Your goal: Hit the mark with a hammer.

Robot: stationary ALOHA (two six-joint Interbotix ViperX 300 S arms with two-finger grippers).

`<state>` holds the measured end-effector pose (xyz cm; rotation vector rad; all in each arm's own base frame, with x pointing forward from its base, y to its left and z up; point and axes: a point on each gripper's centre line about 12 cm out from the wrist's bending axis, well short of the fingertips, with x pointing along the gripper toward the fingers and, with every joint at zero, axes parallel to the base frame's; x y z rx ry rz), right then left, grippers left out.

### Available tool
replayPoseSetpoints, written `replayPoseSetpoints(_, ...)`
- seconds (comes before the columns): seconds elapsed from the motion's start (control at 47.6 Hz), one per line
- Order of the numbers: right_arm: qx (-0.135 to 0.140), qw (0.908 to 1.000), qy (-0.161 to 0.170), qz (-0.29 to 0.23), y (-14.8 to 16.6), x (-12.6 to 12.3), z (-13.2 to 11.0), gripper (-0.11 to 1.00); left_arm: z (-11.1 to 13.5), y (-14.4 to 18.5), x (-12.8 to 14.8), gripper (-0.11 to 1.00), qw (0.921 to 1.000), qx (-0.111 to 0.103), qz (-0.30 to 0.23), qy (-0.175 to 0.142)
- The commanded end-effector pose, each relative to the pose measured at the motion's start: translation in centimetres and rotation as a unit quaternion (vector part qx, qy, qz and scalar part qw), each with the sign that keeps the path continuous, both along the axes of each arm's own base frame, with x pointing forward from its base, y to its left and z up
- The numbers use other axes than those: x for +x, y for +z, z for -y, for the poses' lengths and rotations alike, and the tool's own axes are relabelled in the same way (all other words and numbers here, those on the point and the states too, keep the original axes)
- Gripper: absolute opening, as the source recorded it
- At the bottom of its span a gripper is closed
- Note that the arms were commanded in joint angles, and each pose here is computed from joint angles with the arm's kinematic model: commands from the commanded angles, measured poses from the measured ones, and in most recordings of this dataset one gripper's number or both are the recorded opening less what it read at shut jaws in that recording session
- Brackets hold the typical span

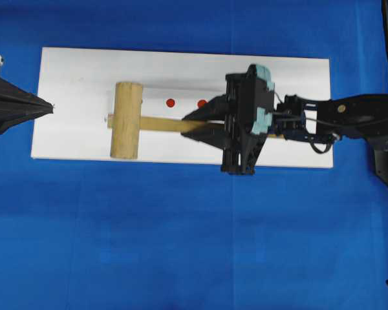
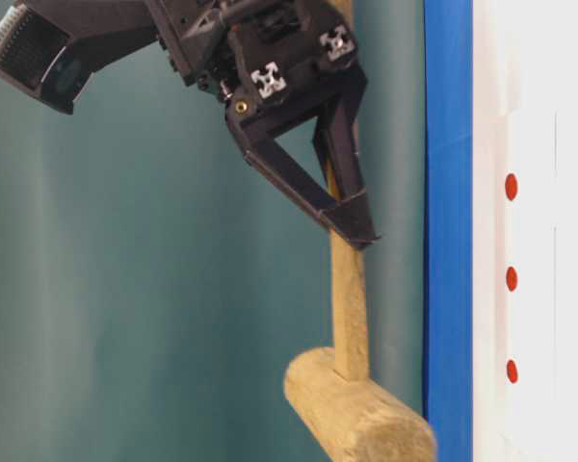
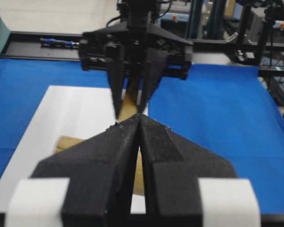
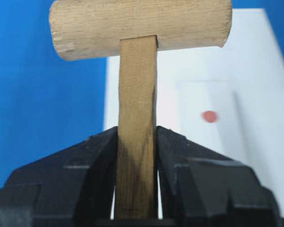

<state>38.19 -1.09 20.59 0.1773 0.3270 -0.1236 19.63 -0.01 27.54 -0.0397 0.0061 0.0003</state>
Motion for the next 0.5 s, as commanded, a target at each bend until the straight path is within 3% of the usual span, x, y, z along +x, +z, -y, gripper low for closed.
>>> replayPoseSetpoints(0.0, -0.008, 0.9997, -0.005, 0.024, 1.71, -0.02, 0.59, 0.1, 0.06, 0.37, 0.17, 0.0, 1.0, -0.002, 0.005, -0.001)
replayPoseSetpoints(0.252, -0.032, 0.9991, 0.001, 0.026, 1.94, 0.09, 0.76, 0.1, 0.03, 0.28, 0.18, 0.0, 1.0, -0.002, 0.003, -0.001)
replayPoseSetpoints(0.378, -0.079, 0.9964, 0.009, 0.027, 2.12, 0.13, 1.22, 0.1, 0.06, 0.34, 0.19, 0.0, 1.0, -0.002, 0.004, -0.001)
replayPoseSetpoints(0.483, -0.14, 0.9894, 0.021, 0.031, 2.4, 0.18, 1.51, 0.1, 0.02, 0.28, 0.18, 0.0, 1.0, -0.005, 0.003, 0.0)
